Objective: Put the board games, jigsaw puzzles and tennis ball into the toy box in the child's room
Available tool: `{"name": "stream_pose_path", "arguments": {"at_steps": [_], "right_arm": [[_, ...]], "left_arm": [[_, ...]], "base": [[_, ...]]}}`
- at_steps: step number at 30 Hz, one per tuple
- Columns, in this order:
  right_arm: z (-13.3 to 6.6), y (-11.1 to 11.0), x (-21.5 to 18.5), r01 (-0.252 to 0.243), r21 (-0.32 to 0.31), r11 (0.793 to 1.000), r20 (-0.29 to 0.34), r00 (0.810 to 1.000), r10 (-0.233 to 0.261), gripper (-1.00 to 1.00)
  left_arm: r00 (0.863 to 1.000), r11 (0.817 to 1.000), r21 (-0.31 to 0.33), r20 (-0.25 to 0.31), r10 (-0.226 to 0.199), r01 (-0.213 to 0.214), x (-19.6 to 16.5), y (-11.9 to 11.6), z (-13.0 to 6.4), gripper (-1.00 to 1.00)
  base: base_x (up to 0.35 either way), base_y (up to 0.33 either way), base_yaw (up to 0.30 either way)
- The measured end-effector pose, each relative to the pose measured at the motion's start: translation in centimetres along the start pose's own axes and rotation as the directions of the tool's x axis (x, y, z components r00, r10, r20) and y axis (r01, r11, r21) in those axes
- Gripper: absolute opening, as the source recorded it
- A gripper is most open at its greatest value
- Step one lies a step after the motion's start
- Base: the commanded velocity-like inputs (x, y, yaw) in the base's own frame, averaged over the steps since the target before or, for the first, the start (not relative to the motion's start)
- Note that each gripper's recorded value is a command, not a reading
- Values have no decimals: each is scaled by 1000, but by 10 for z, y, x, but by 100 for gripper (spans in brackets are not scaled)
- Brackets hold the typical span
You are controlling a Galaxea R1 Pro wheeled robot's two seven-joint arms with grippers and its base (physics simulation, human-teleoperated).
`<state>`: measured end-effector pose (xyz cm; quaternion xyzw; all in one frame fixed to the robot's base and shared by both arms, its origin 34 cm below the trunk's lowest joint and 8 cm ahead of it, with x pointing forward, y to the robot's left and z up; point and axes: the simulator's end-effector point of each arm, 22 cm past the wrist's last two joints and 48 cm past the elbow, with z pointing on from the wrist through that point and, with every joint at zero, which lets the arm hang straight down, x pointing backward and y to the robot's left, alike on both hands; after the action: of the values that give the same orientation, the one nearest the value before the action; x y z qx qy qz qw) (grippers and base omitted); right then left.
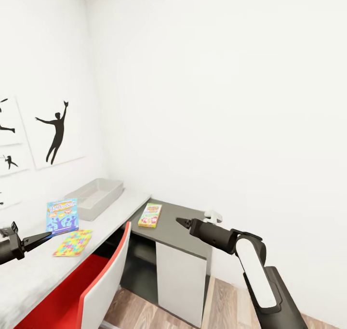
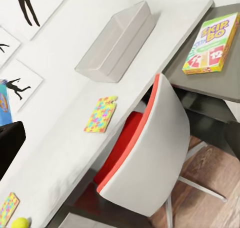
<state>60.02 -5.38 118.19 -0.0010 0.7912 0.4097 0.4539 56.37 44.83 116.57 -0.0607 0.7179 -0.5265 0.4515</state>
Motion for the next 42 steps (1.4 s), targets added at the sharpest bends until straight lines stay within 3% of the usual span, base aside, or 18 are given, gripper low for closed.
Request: {"name": "stream_pose_path", "arguments": {"at_steps": [14, 33, 42], "right_arm": [[0, -5, 1, 7, 12, 1000, -3, 1000, -7, 100], [1, -1, 1, 4, 5, 1000, 0, 1000, -4, 100], [2, 0, 1, 3, 2, 1000, -2, 1000, -3, 100]], "left_arm": [[1000, 1000, 3, -3, -1, 1, 2, 0, 2, -100], [1000, 1000, 2, -4, -1, 1, 2, 1, 3, -100], [1000, 1000, 4, -2, 1, -1, 1, 0, 3, -100]], "base": [[272, -51, 89], [198, 60, 70], [58, 0, 2]]}}
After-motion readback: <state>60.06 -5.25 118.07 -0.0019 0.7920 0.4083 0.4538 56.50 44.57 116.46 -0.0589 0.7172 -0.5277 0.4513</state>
